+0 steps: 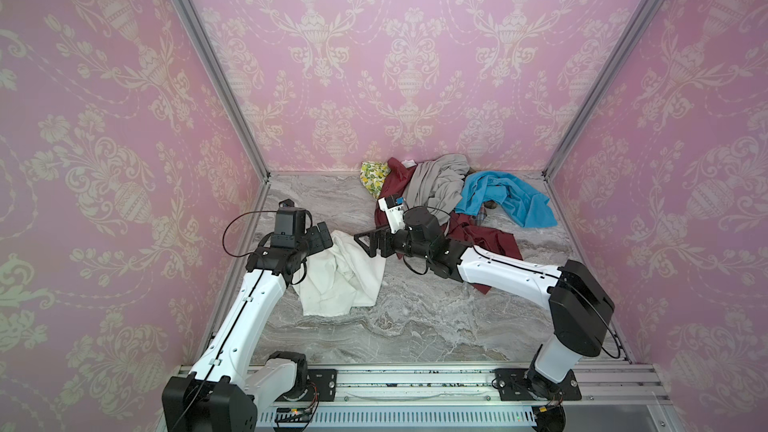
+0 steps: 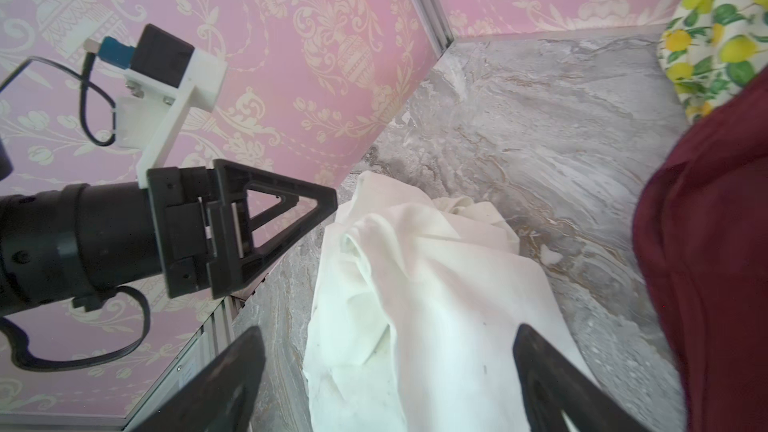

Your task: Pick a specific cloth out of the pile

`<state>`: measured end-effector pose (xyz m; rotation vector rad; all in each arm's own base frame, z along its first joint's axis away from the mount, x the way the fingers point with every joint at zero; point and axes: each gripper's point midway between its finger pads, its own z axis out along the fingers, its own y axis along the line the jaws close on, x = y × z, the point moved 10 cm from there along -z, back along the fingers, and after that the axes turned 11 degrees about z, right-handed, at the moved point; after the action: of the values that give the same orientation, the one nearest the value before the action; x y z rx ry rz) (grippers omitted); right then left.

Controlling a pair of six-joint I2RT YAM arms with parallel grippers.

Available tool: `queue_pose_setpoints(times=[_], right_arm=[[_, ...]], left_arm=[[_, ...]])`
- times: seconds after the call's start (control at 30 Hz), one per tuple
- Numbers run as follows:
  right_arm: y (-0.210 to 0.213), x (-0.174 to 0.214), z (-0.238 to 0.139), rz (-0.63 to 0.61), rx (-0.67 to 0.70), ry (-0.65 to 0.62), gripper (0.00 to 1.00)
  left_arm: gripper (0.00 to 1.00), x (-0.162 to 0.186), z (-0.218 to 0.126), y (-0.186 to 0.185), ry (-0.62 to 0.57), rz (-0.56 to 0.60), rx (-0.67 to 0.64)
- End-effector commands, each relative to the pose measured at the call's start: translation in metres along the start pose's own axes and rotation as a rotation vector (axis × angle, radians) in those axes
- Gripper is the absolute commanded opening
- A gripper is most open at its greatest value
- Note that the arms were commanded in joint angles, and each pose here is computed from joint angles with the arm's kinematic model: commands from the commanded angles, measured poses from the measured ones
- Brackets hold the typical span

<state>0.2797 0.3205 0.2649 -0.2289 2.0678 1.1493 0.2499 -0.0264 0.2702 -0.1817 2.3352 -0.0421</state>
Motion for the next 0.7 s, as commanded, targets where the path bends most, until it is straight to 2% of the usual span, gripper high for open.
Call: queue_pose_setpoints(times=[0.0,0.23,0.4,0.67], right_arm=[[-0.014,-0.001,-0.027,-0.008,0.067,-0.062,0.95],[-0.031,0.009,-0.072,-0.025,0.151,-0.130,0.95],[-0.035,0.013,-0.097,-0.046,0.183,-0.148,0.95],[-0.037,0.018,-0.109,-0.081,0.200,-0.158,0.96]], left_arm=[[0.98,0.006,-0.008,-0.007,-0.017,0.110,-0.093],[0.99,-0.006,0.003,-0.054,-0.029,0.323,-0.164],[0.99,-0.002,0.026,-0.055,0.122,0.444,-0.291],[0.99,0.027,0.039,-0.030,0.233,0.347,-0.222]])
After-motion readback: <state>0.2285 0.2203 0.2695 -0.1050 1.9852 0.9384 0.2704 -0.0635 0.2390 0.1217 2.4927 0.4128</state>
